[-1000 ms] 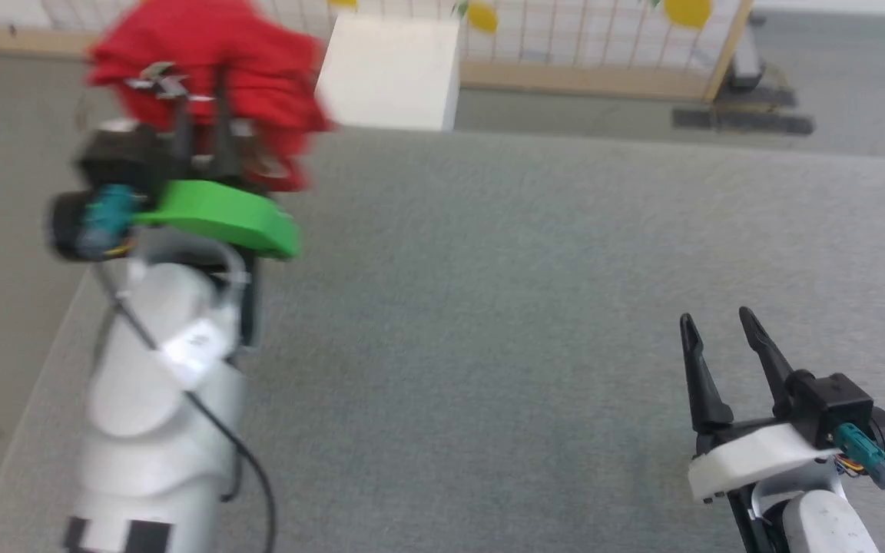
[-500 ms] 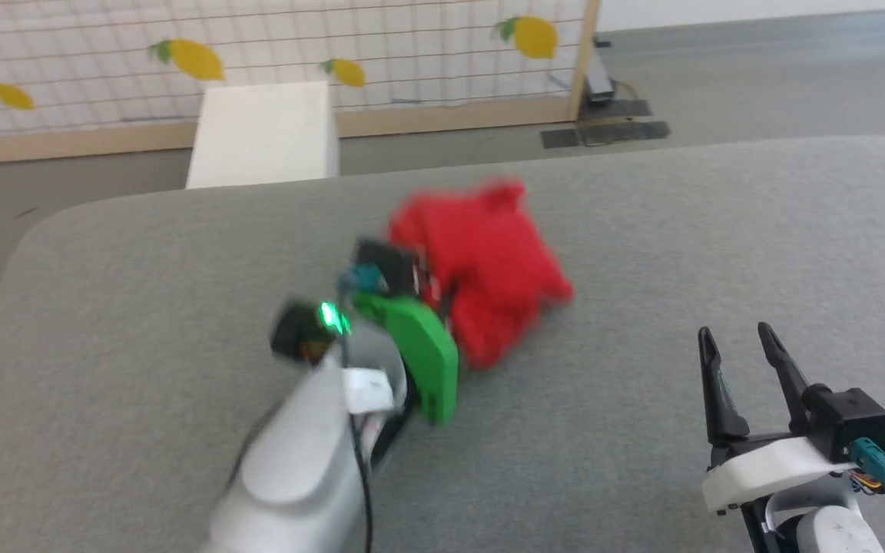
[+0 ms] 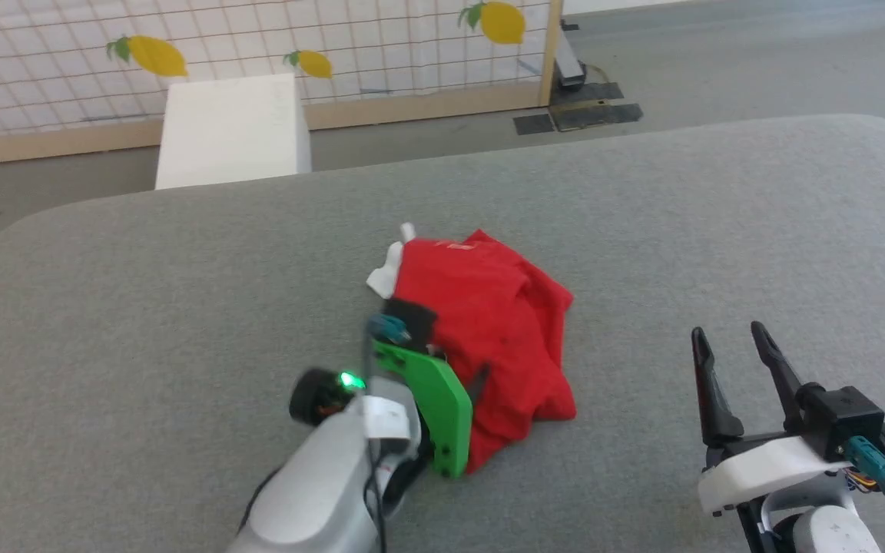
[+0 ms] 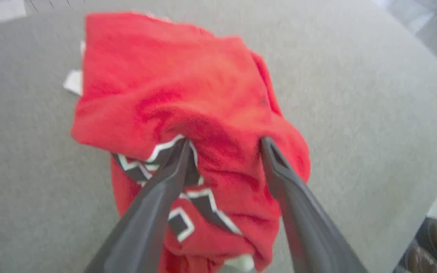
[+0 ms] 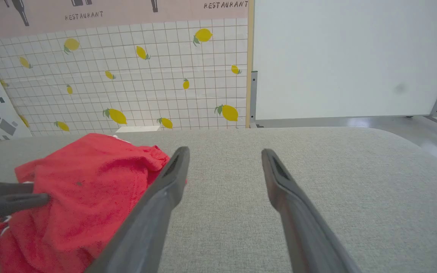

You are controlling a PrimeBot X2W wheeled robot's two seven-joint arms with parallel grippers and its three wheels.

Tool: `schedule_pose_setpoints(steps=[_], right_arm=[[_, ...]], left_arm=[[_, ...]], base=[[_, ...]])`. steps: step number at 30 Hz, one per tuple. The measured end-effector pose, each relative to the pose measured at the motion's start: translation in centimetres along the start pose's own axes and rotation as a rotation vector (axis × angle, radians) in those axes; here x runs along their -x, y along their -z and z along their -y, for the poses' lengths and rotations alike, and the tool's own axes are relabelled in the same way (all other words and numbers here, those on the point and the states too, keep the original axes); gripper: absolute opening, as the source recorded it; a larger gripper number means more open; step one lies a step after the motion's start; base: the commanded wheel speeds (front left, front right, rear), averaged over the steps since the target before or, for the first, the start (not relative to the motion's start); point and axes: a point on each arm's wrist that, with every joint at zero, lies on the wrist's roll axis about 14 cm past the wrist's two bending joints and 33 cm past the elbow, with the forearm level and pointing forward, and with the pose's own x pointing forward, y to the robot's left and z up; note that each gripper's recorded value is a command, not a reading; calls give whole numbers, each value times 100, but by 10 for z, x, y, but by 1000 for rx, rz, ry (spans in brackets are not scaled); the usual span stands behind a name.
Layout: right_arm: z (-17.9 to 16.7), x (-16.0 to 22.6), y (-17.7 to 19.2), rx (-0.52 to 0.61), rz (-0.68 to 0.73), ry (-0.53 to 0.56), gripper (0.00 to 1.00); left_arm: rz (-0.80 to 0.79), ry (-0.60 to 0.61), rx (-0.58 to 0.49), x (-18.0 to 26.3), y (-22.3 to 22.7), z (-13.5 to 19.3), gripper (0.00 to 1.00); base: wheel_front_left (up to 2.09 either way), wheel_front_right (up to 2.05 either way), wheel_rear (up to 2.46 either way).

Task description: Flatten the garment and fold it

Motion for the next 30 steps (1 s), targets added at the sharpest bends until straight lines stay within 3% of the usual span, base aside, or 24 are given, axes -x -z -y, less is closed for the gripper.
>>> schedule_pose_setpoints(steps=[4,9,17,25,30], right_arm=[[-16,-6,-1,-8,6,-49,100],[-37,-14,-5,-38,17,-108,100],[-90,-46,-5,-113,-84,-250,100],[-120,-86,43,-242,-451,-312,100],[-140,-84,87,-236,-719,-360,100]], left_arm=[[436,-92,29,30,-78,-22,100],[762,-259,16,83,-108,-55,100],[894,-491,-24,152,-102,-100,100],[853,-621,-30,173,-71,-131,100],[831,-665,-8,179,-58,-144,100]], base=[[0,0,0],[0,0,0],[0,0,0],[0,0,0],[0,0,0]])
